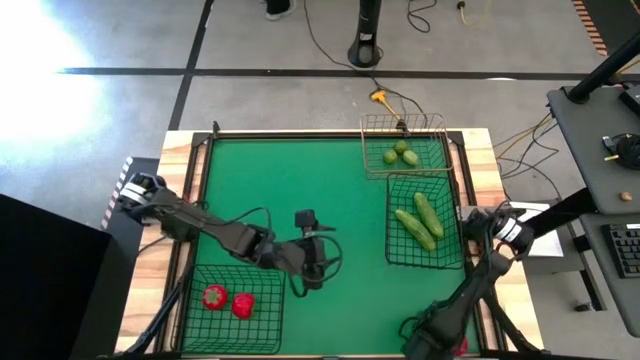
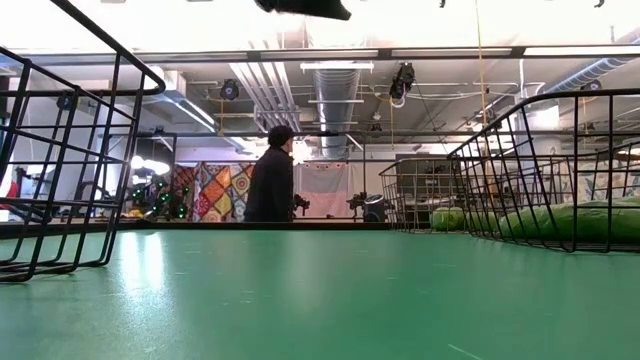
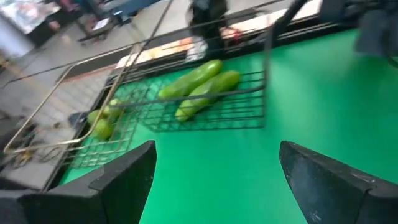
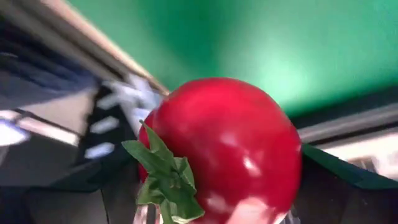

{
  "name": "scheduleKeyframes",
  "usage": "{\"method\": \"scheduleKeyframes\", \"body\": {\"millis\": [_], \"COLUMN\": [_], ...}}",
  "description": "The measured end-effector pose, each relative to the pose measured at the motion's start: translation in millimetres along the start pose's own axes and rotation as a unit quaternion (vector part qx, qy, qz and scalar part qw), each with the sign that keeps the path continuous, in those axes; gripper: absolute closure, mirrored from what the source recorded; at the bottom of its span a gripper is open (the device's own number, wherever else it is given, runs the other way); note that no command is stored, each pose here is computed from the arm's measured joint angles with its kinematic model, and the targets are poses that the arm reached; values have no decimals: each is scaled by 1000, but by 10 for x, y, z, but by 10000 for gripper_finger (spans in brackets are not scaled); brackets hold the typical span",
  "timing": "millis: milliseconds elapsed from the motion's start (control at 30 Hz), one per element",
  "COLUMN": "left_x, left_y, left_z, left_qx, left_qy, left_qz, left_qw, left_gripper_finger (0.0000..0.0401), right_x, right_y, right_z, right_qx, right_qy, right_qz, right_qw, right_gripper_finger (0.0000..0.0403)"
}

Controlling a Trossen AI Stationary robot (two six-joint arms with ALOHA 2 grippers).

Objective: Sort produce into baskets
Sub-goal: Put the tomato into the bottom black wire basket

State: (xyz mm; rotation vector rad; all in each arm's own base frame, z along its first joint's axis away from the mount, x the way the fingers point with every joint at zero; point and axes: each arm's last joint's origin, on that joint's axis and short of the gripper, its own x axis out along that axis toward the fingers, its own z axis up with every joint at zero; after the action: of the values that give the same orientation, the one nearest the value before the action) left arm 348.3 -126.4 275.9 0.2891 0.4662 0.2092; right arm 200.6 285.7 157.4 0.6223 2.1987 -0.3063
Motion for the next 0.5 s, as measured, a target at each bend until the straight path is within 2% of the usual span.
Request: {"method": "scheduleKeyframes", "body": {"millis": [100,233,367,500], "left_x": [-188,-493,-840,-1119], "left_y": [-35,-70,-122,-138], "left_z": [45,120,137,56], "left_qx": [8,-6,-24,-37], "left_qy": [-1,-15,-14,12], "left_qz": [-21,-49,-84,-111], "left_qw": [1000,999,996,993], "left_gripper_finger": [79,79,79,79], "right_x": [-301,-742,-1102,-1433], "right_y": [73,116,41,-87], "right_z": [-10,30,169,459], "right_qx": [-40,-110,-185,-232], "right_qy": [-81,-207,-316,-370], "right_qz": [39,71,50,22], "right_qw": [995,969,929,899], "right_gripper_finger": [92,90,93,91]}}
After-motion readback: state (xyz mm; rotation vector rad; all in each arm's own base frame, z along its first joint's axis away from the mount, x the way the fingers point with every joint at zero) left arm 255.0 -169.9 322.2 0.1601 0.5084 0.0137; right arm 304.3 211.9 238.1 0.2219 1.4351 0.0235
